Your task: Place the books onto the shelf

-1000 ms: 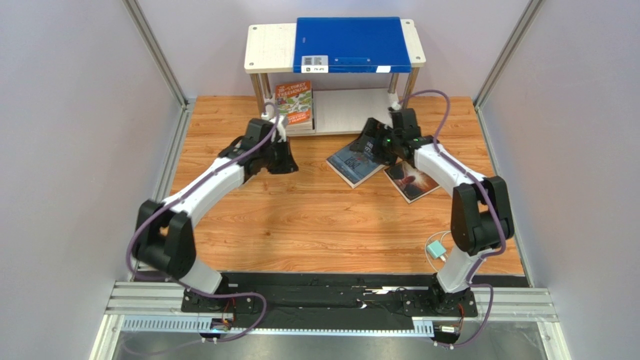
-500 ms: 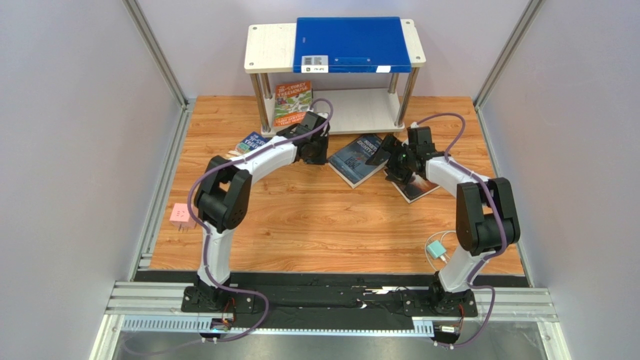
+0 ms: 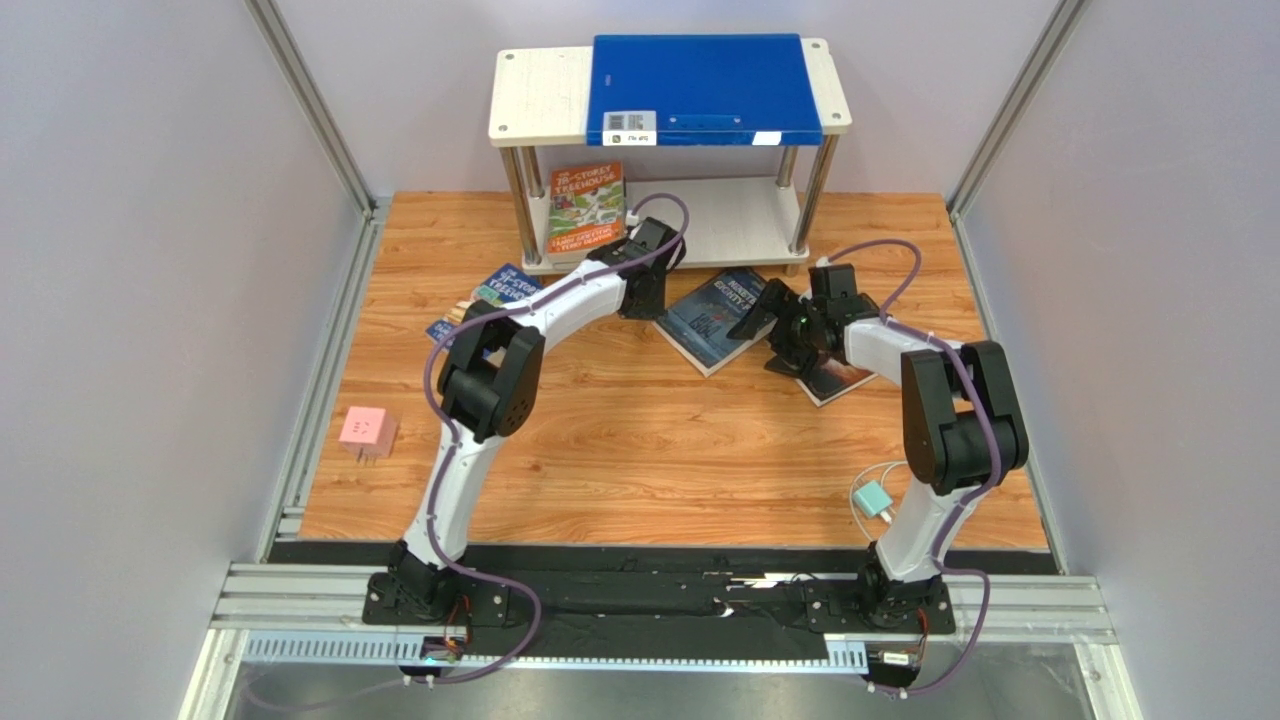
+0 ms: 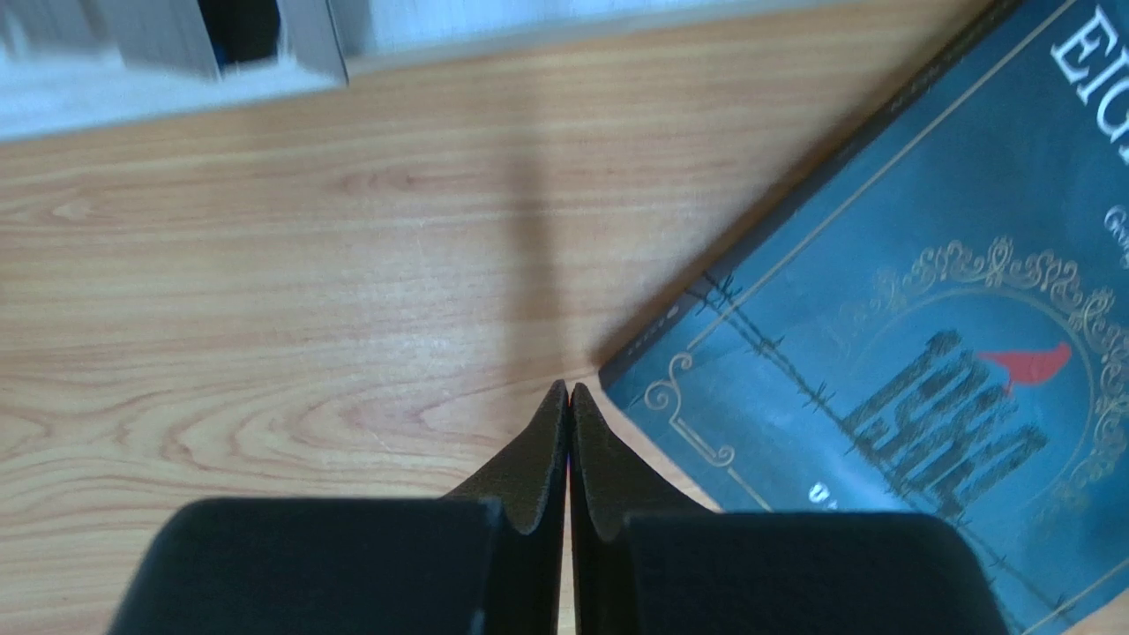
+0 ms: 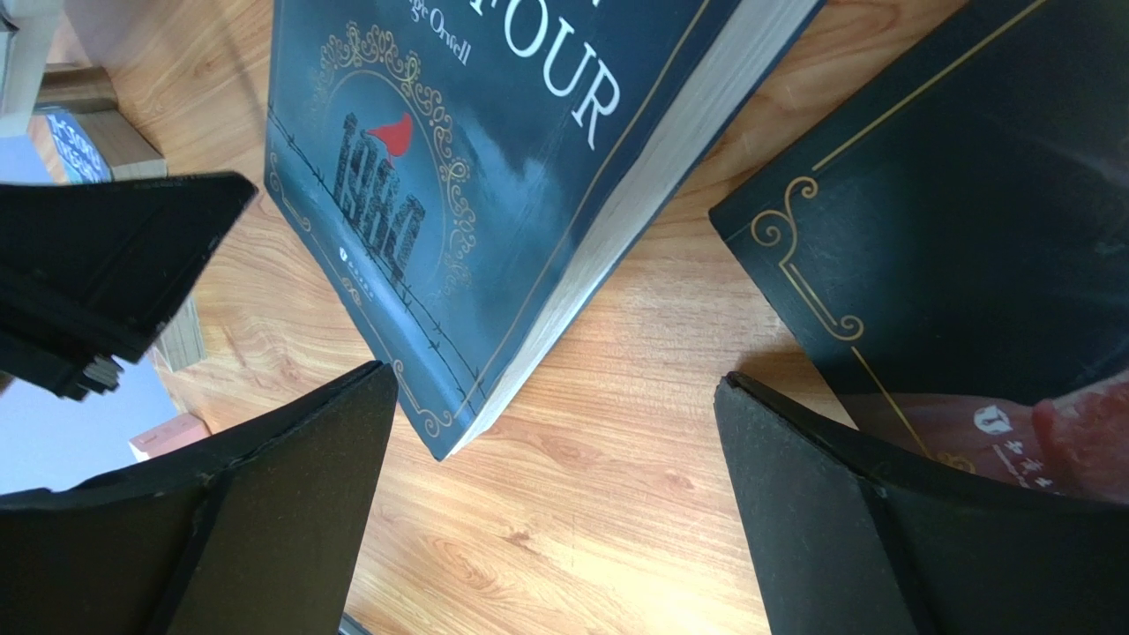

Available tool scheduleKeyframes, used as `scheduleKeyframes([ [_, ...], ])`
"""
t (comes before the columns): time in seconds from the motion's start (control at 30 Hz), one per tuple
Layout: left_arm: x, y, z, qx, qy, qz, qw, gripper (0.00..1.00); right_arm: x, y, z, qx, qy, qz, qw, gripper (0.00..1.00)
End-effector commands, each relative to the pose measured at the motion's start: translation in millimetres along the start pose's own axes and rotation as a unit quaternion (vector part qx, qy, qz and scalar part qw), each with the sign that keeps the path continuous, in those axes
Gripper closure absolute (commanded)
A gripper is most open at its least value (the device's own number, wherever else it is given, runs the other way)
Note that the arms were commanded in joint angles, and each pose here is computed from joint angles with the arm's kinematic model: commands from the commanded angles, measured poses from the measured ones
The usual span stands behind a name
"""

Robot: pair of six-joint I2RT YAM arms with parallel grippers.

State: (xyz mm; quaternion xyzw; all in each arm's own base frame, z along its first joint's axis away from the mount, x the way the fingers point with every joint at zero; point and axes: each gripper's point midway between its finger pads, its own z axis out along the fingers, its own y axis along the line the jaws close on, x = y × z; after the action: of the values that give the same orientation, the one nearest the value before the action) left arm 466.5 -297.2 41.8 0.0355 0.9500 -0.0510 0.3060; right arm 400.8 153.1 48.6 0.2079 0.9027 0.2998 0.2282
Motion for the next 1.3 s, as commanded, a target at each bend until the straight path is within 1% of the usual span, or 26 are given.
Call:
scheduleKeyframes([
  [0.0, -26, -6, -8, -0.015, -0.021, -0.010, 1.000, 1.00, -5, 1, 5, -0.009, -0.007, -0.001, 1.000, 0.00],
  [0.03, -22, -6, -4, -0.018, -0.013, -0.007, 1.000, 1.00, -5, 1, 5, -0.009, -0.007, -0.001, 1.000, 0.00],
  [0.07, -29, -12, -4, -0.008, -0.019, -0.010, 1.000, 1.00, -5, 0, 6, -0.008, -0.007, 0.000, 1.000, 0.00],
  [0.1, -28, -20, -3, 0.009, -0.013, -0.004, 1.000, 1.00, -5, 0, 5, -0.008, -0.007, 0.000, 1.000, 0.00],
  [0.13, -20, -21, 5, 0.008, 0.001, 0.002, 1.000, 1.00, -5, -1, 5, -0.007, -0.008, 0.001, 1.000, 0.00],
  [0.17, -24, -25, 5, 0.014, -0.001, 0.001, 1.000, 1.00, -5, -2, 5, -0.006, -0.008, 0.002, 1.000, 0.00],
  [0.23, -13, -28, 12, 0.020, 0.020, 0.009, 1.000, 1.00, -5, -4, 6, -0.004, -0.007, 0.004, 1.000, 0.00],
  [0.3, -8, -39, 11, 0.044, 0.031, 0.014, 0.998, 1.00, -5, -5, 7, -0.006, -0.009, 0.005, 1.000, 0.00],
  [0.4, 4, -43, 14, 0.044, 0.044, 0.026, 0.998, 1.00, -4, -3, 11, -0.017, -0.007, 0.004, 1.000, 0.01],
  [0.57, 20, -49, 4, 0.061, 0.068, 0.039, 0.995, 1.00, 1, -4, 17, -0.031, 0.001, 0.003, 1.000, 0.03],
  [0.6, 25, -54, 1, 0.066, 0.071, 0.045, 0.994, 1.00, -4, 0, 19, -0.042, -0.008, -0.002, 0.999, 0.04],
  [0.63, 22, -58, -6, 0.071, 0.066, 0.049, 0.994, 1.00, -4, 0, 20, -0.043, -0.008, -0.001, 0.999, 0.05],
  [0.7, 33, -65, -11, 0.079, 0.073, 0.063, 0.992, 1.00, -4, 3, 20, -0.053, -0.007, -0.004, 0.999, 0.07],
  [0.73, 34, -68, -17, 0.081, 0.071, 0.065, 0.992, 1.00, -4, 5, 20, -0.059, -0.008, -0.006, 0.998, 0.09],
  [0.8, 48, -73, -22, 0.089, 0.087, 0.069, 0.990, 1.00, -4, 9, 18, -0.071, -0.011, -0.010, 0.997, 0.11],
  [0.83, 48, -77, -27, 0.098, 0.085, 0.070, 0.989, 1.00, -6, 12, 14, -0.077, -0.017, -0.015, 0.997, 0.15],
  [0.9, 60, -80, -29, 0.097, 0.094, 0.076, 0.988, 1.00, -7, 17, 11, -0.087, -0.023, -0.023, 0.996, 0.19],
  [0.93, 62, -81, -30, 0.096, 0.094, 0.078, 0.988, 1.00, -9, 22, 8, -0.094, -0.026, -0.027, 0.995, 0.24],
  [1.0, 66, -84, -31, 0.097, 0.096, 0.084, 0.987, 1.00, -9, 28, 5, -0.110, -0.027, -0.033, 0.993, 0.30],
  [1.03, 67, -84, -30, 0.096, 0.096, 0.086, 0.987, 1.00, -10, 30, 3, -0.114, -0.030, -0.037, 0.992, 0.36],
  [1.13, 72, -84, -27, 0.094, 0.103, 0.086, 0.986, 1.00, -11, 40, -8, -0.134, -0.044, -0.043, 0.989, 0.44],
  [1.27, 75, -84, -23, 0.094, 0.107, 0.087, 0.986, 1.00, -12, 47, -13, -0.151, -0.048, -0.051, 0.986, 0.46],
])
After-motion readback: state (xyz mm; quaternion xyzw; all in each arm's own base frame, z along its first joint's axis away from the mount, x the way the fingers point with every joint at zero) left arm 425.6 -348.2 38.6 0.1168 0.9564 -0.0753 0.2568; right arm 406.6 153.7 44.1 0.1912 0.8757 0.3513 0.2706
